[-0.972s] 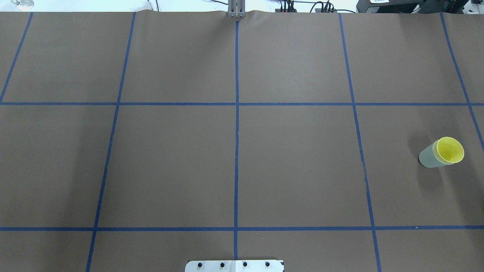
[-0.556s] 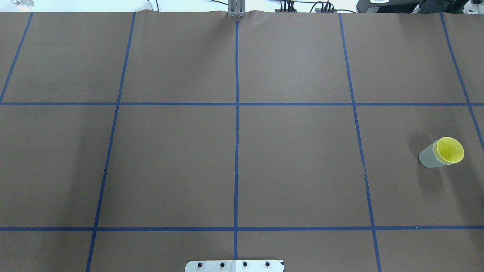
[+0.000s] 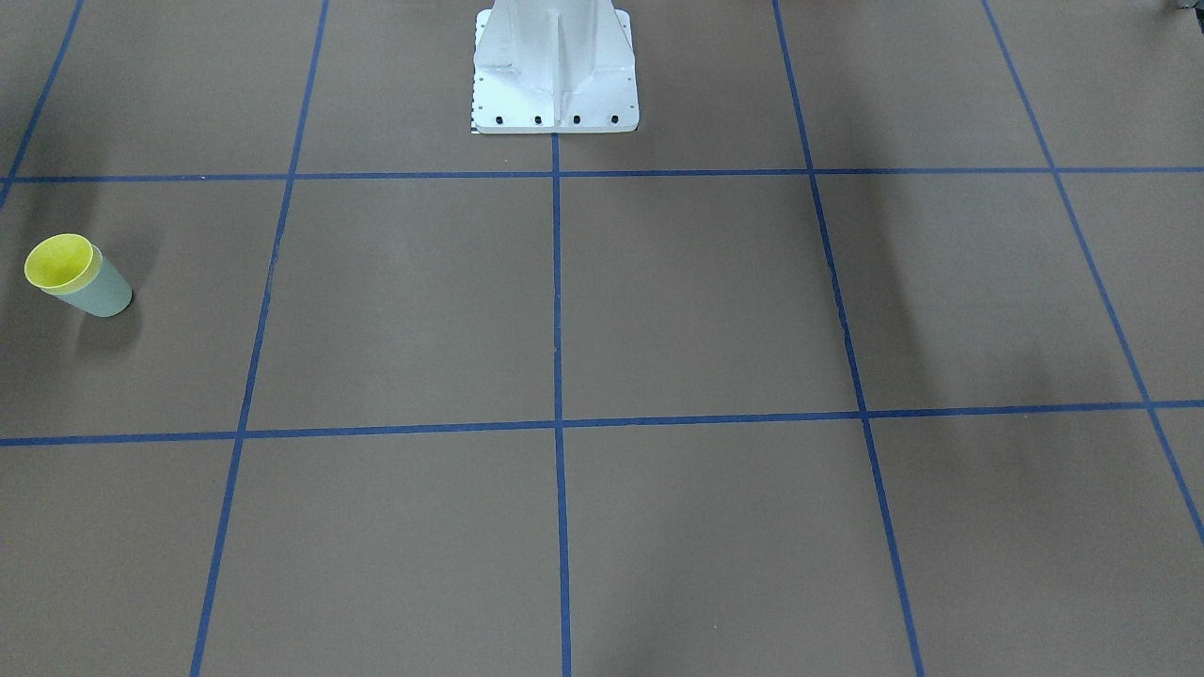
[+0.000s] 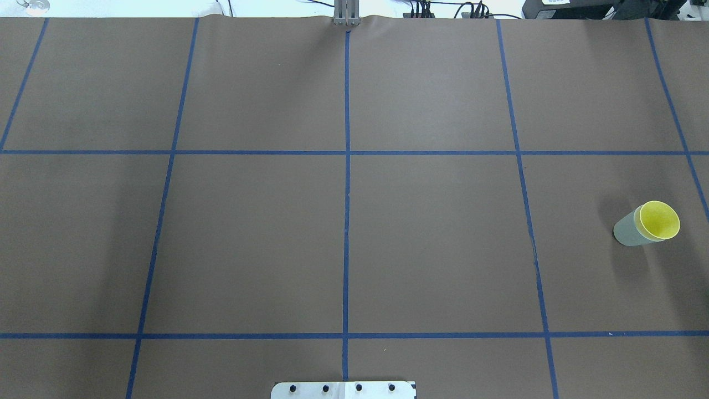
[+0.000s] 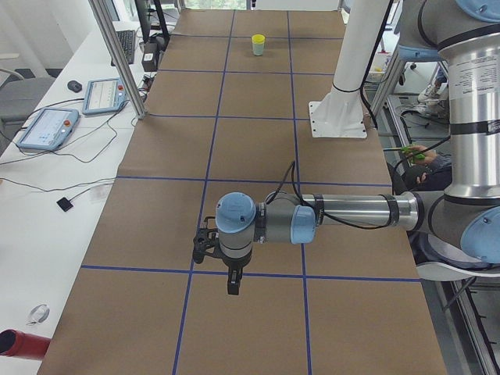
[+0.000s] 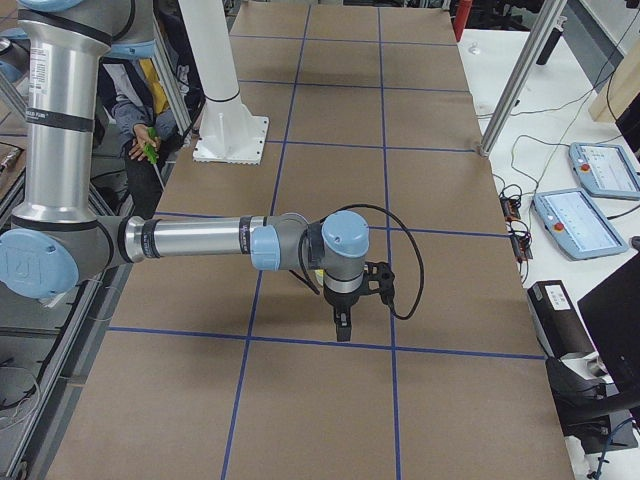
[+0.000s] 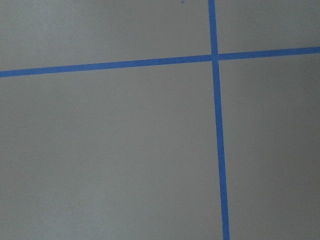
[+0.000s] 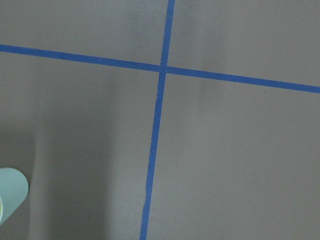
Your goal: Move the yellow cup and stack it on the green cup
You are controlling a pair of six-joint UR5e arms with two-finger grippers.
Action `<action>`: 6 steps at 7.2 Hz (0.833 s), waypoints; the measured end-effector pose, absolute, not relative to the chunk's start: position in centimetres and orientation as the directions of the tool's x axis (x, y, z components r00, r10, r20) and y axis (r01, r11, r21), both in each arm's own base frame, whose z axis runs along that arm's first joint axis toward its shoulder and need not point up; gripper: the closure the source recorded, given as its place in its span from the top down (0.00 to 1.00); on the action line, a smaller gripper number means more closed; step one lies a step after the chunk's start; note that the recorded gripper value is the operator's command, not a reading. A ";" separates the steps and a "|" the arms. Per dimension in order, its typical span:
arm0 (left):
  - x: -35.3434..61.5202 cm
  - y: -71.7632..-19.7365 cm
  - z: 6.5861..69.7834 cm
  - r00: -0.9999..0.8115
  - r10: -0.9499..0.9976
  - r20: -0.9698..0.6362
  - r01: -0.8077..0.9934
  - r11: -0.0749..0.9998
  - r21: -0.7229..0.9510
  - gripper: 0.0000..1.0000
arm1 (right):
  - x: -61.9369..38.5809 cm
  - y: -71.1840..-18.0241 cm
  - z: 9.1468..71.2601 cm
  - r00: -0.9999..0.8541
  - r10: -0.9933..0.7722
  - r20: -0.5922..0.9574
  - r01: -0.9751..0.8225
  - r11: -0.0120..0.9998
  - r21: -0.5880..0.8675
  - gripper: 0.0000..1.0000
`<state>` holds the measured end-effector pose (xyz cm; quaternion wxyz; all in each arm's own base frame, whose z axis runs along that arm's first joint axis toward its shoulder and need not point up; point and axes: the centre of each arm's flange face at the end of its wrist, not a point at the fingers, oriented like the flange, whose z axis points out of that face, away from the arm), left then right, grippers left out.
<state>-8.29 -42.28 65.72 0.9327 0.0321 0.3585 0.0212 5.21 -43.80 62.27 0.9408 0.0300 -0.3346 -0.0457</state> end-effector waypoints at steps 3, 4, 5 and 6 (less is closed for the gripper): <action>-8.3 -42.3 65.8 0.742 0.062 -0.668 -0.017 0.997 0.074 1.00 | 5.2 -44.0 62.1 0.772 -0.121 0.624 0.066 0.992 0.110 1.00; -8.3 -42.3 65.9 0.742 0.061 -0.668 -0.017 0.997 0.072 1.00 | 5.2 -44.0 62.2 0.773 -0.121 0.623 0.066 0.992 0.110 1.00; -8.3 -42.3 65.9 0.742 0.060 -0.668 -0.017 0.997 0.071 1.00 | 5.2 -44.0 62.3 0.772 -0.121 0.624 0.067 0.992 0.110 1.00; -8.3 -42.2 65.9 0.742 0.060 -0.668 -0.017 0.997 0.071 1.00 | 5.2 -44.0 62.3 0.773 -0.121 0.623 0.067 0.992 0.110 1.00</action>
